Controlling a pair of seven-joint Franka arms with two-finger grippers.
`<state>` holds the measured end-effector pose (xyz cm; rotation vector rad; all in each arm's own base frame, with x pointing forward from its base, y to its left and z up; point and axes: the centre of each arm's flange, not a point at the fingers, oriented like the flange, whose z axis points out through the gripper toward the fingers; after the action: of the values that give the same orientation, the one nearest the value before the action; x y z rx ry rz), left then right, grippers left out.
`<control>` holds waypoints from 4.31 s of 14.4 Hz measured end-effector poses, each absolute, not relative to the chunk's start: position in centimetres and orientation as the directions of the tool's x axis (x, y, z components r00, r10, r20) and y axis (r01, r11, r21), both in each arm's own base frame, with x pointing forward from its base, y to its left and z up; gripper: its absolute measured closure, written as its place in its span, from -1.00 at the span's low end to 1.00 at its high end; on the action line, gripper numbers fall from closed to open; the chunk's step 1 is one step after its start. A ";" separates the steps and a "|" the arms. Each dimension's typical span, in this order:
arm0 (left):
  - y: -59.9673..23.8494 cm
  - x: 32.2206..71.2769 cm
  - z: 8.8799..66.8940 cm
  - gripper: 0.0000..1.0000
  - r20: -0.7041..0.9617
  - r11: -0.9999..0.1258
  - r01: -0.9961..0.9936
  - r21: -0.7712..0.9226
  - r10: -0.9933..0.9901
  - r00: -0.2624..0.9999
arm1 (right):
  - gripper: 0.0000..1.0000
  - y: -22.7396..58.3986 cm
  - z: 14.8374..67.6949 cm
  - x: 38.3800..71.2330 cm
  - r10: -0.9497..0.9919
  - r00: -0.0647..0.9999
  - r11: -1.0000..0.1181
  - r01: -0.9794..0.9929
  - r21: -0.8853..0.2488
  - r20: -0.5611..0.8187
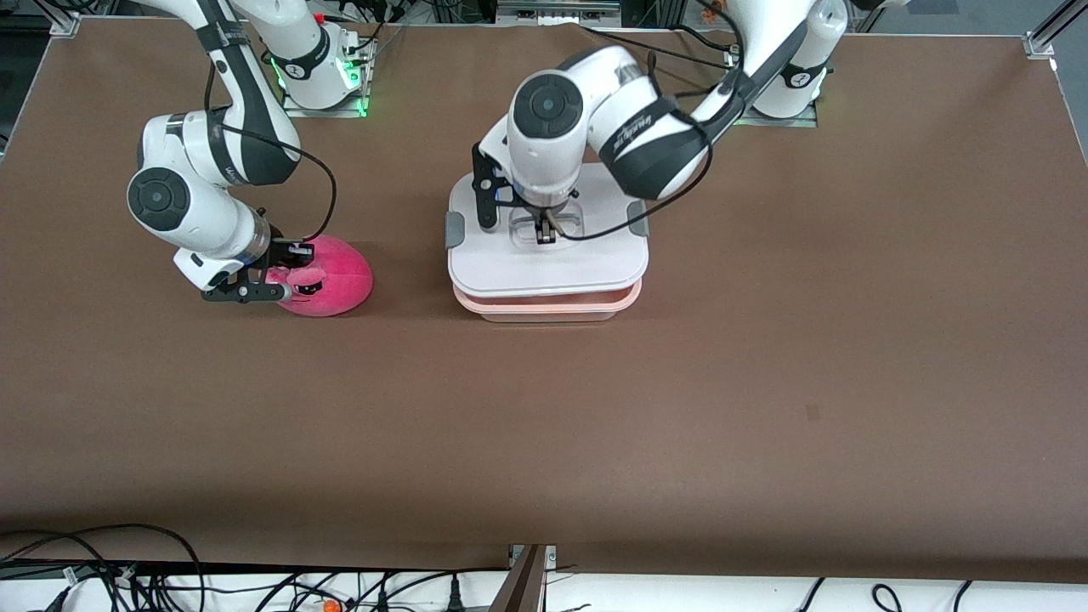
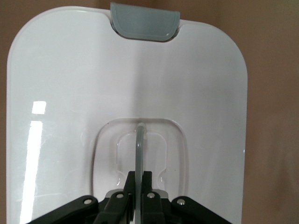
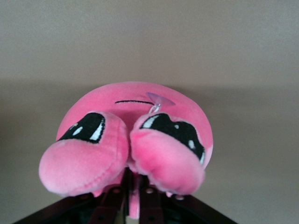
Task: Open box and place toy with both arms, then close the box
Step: 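Lift the lid with the left gripper while the right gripper grasps the toy, then carry the pink toy into the box with the right gripper, then release the toy and raise the right gripper while the left gripper brings the lid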
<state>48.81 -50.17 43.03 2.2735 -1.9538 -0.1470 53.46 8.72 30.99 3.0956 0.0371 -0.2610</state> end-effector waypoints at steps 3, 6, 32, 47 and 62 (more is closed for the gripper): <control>-40.9 52.9 46.6 0.86 -0.077 -0.269 -0.929 0.254 -0.963 0.258 | 0.94 8.7 31.8 53.8 0.021 0.987 -0.999 0.026 0.031 -0.158; -25.5 60.5 47.5 0.86 -0.024 -0.303 -0.889 0.344 -0.949 0.314 | 0.94 9.0 35.6 54.8 0.025 0.984 -0.999 0.031 0.033 -0.178; -7.7 63.5 51.8 0.86 -0.001 -0.187 -0.906 0.379 -0.979 0.202 | 0.94 50.5 44.0 47.3 0.927 0.259 -0.256 0.966 0.047 -0.272; -8.0 63.2 51.7 0.86 -0.006 -0.180 -0.901 0.395 -0.981 0.193 | 0.63 57.1 30.2 46.2 0.923 0.295 -0.263 0.952 0.154 -0.247; -19.2 61.7 49.6 0.86 -0.004 -0.048 -0.910 0.412 -0.999 0.051 | -1.00 34.8 55.5 59.4 0.631 0.776 -0.770 0.627 0.118 0.000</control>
<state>61.66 -19.17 49.57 2.0351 -1.9319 -0.4207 59.38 34.83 55.50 2.8546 1.0149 0.0603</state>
